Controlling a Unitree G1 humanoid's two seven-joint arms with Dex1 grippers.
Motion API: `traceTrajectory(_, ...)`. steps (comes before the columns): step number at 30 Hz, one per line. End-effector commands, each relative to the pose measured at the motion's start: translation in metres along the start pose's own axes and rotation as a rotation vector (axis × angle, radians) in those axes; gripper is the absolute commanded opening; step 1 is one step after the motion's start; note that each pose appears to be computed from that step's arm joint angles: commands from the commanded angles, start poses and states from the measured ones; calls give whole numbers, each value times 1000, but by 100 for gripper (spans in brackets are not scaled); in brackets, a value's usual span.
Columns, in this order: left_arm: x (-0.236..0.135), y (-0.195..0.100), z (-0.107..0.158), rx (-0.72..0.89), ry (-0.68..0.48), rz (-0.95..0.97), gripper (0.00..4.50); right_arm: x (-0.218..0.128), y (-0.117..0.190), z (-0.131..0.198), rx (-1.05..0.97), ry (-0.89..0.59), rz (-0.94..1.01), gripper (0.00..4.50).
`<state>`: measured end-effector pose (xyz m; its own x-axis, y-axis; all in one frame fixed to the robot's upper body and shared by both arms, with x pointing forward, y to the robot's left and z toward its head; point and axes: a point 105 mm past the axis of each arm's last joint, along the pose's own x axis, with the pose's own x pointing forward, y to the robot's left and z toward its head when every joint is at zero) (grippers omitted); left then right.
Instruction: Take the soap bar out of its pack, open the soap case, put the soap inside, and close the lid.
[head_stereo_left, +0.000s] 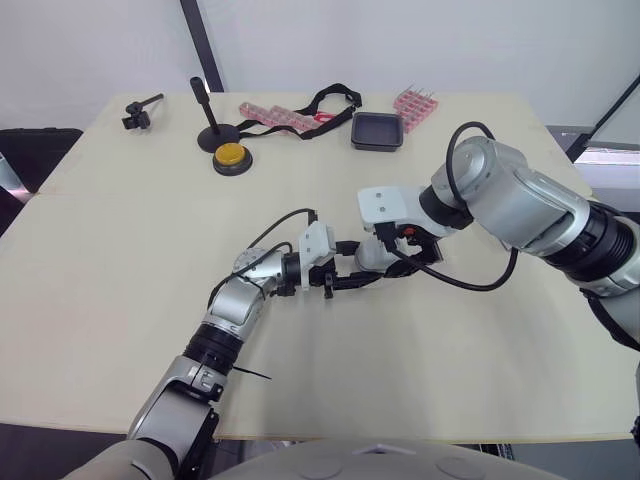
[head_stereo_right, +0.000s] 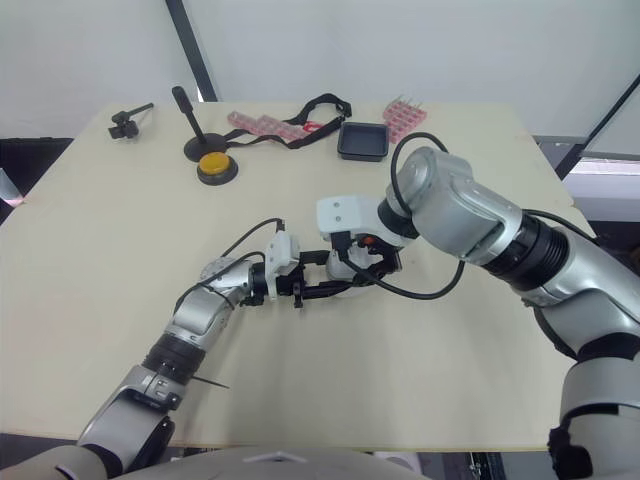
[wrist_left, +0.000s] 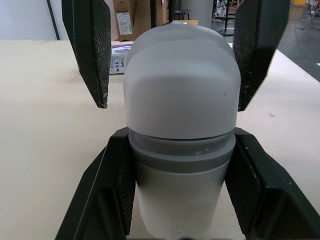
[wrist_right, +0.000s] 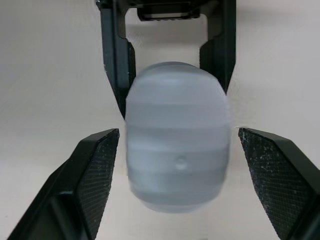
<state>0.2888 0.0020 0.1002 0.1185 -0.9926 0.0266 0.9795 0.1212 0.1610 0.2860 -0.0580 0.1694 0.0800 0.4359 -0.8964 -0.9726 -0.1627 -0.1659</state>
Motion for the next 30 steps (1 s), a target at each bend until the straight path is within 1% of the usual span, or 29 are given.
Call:
traceTrajectory(1, 1, -4, -2, 5, 20, -15, 197, -8, -4, 3, -28, 1, -41, 394)
traceTrajectory(16, 0, -4, -4, 4, 29, -15, 197, -19, 1, 3, 6, -53, -51, 394)
traceTrajectory(24, -1, -2, -4, 7, 33, -12, 197, -22, 9, -4, 39, -65, -43, 394)
traceTrajectory(30, -1, -2, -5, 4, 35, -10, 197, -27, 10, -20, 79, -43, -58, 394)
